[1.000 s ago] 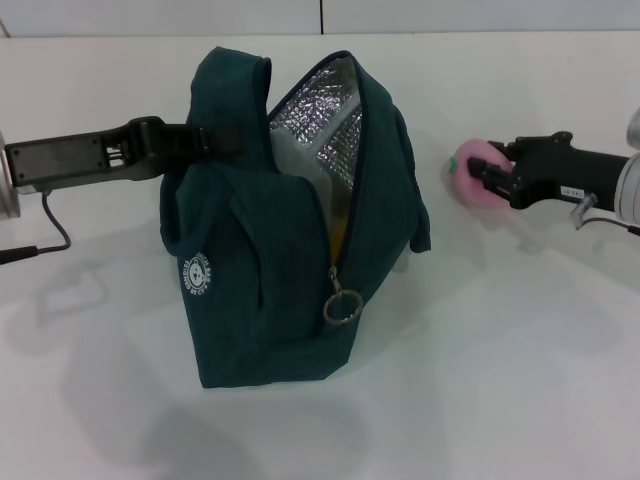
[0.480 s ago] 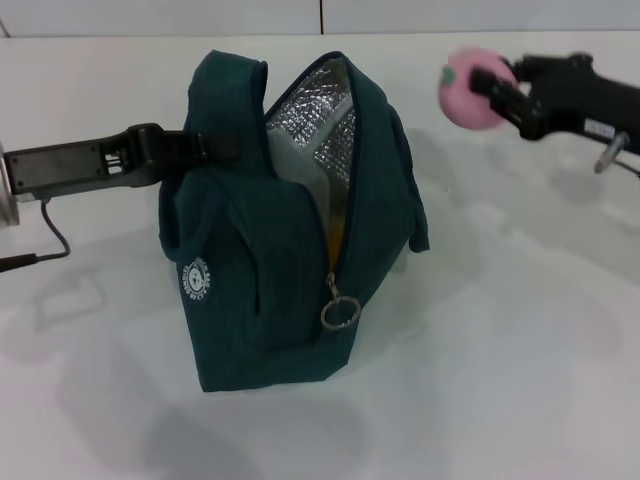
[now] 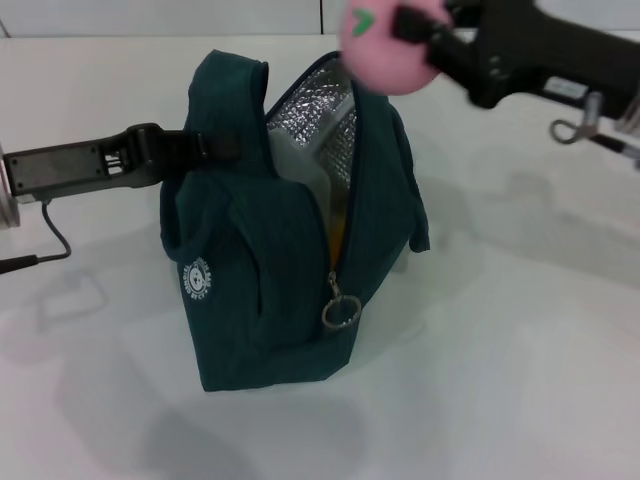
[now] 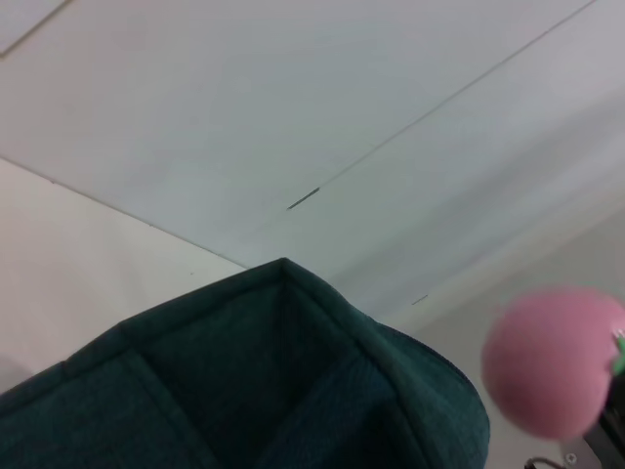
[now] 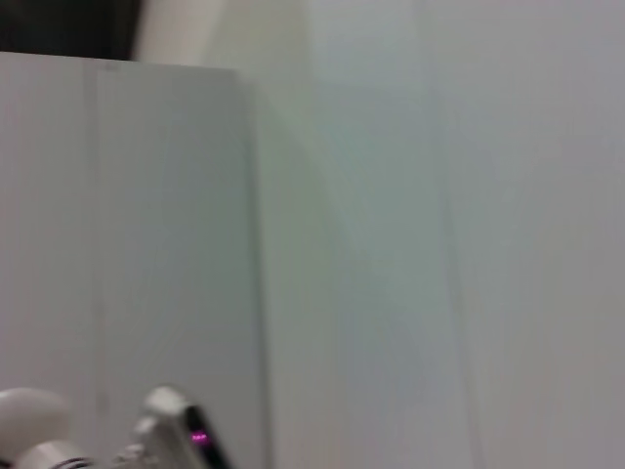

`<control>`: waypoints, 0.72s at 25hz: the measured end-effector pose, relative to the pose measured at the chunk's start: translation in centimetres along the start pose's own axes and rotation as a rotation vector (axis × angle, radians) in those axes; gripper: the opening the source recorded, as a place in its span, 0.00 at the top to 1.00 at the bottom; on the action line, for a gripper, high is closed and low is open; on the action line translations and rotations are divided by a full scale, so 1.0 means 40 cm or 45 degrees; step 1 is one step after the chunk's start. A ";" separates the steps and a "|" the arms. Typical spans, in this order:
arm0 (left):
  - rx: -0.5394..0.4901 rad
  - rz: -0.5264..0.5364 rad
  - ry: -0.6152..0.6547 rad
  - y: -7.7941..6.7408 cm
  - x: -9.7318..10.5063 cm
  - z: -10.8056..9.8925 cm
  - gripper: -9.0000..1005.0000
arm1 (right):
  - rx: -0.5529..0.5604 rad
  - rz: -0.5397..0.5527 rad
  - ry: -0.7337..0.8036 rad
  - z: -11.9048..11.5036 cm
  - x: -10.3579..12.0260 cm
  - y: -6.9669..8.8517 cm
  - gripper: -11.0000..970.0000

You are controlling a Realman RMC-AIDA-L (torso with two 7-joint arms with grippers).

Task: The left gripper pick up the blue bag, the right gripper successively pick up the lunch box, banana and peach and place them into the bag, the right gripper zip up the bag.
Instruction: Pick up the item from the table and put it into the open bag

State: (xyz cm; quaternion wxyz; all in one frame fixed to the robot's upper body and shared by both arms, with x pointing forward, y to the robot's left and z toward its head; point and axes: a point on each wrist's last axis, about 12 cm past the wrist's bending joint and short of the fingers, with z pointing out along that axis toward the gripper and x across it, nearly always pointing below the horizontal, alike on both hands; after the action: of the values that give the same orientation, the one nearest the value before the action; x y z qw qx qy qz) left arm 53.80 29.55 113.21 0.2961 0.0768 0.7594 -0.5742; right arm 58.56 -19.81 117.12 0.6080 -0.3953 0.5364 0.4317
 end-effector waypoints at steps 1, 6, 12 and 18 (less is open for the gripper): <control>0.002 0.000 -0.002 0.000 0.000 0.000 0.95 | -0.021 0.000 0.004 0.009 0.000 0.003 0.86; 0.009 0.002 -0.011 -0.001 0.000 0.001 0.95 | -0.101 0.017 0.060 0.055 0.017 0.025 0.91; 0.020 0.016 -0.017 -0.002 0.005 0.005 0.95 | -0.095 0.113 0.131 0.073 0.057 0.031 0.94; 0.031 0.000 -0.016 0.004 0.015 0.009 0.95 | -0.117 0.174 0.181 0.077 0.087 0.044 0.95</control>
State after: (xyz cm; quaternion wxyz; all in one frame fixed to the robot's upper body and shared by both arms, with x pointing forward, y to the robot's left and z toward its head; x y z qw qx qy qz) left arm 53.52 29.15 112.69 0.2998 0.0769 0.7504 -0.5840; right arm 58.01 -15.98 113.97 0.5189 -0.4148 0.5834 0.4672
